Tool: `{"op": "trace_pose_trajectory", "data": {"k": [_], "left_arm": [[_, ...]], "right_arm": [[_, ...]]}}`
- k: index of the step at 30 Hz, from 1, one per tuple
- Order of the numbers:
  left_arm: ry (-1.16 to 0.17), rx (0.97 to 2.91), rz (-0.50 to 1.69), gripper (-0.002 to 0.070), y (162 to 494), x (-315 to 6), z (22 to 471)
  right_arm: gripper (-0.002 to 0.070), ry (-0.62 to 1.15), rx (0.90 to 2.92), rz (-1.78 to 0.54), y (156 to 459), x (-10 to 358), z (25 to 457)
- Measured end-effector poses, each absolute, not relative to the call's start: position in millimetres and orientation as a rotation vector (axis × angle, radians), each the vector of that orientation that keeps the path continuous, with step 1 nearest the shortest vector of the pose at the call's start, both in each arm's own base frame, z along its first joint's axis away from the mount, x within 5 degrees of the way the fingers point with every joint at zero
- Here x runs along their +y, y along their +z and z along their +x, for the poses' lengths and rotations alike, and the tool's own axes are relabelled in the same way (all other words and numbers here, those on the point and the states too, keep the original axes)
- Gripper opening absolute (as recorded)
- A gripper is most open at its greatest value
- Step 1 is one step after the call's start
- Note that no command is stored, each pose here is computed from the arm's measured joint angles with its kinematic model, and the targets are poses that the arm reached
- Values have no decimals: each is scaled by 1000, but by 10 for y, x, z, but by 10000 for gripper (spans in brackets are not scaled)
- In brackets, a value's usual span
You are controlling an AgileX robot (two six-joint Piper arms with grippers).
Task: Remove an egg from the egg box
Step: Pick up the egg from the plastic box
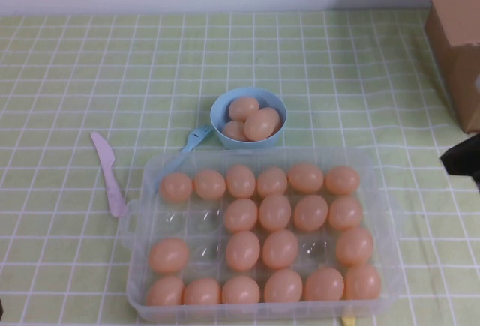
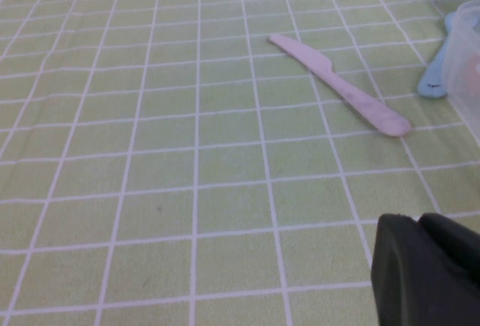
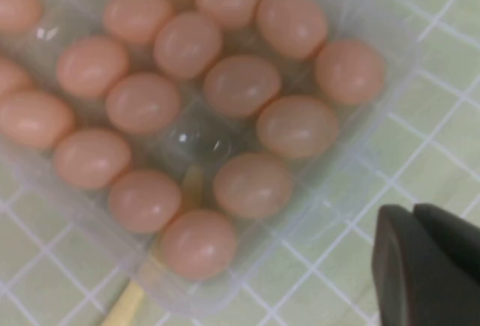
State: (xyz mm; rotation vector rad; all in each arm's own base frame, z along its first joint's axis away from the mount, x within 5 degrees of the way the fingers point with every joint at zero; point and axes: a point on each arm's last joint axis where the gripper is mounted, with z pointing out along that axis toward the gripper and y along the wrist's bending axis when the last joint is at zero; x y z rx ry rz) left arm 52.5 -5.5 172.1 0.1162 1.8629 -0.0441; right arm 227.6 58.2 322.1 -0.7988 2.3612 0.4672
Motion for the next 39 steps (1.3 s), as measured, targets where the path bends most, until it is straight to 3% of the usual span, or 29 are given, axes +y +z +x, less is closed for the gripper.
{"op": "trace_pose_trajectory", "data": {"k": [6, 14, 17, 22, 25, 29, 39], "left_arm": [[-44, 1863, 116, -5, 1721, -55, 525], [-44, 1863, 116, -4, 1721, -55, 525], [-36, 1863, 121, -5, 1721, -53, 525], [-19, 1862, 132, -4, 1720, -47, 525], [-17, 1862, 133, -5, 1720, -46, 525], [-17, 1862, 133, -5, 1720, -46, 525], [-16, 1862, 134, -5, 1720, -46, 525]], "right_arm": [[-17, 309, 2455, -1181, 3032, 1013, 2572], [0, 267, 2490, -1339, 2881, 1440, 2985], [89, 276, 2489, -1378, 2804, 1571, 3069], [399, 316, 2517, -1406, 2599, 1711, 3153], [501, 288, 2508, -1499, 2492, 1757, 3168], [530, 234, 2477, -1615, 2417, 1807, 3152], [531, 171, 2427, -1601, 2405, 1815, 3215]]}}
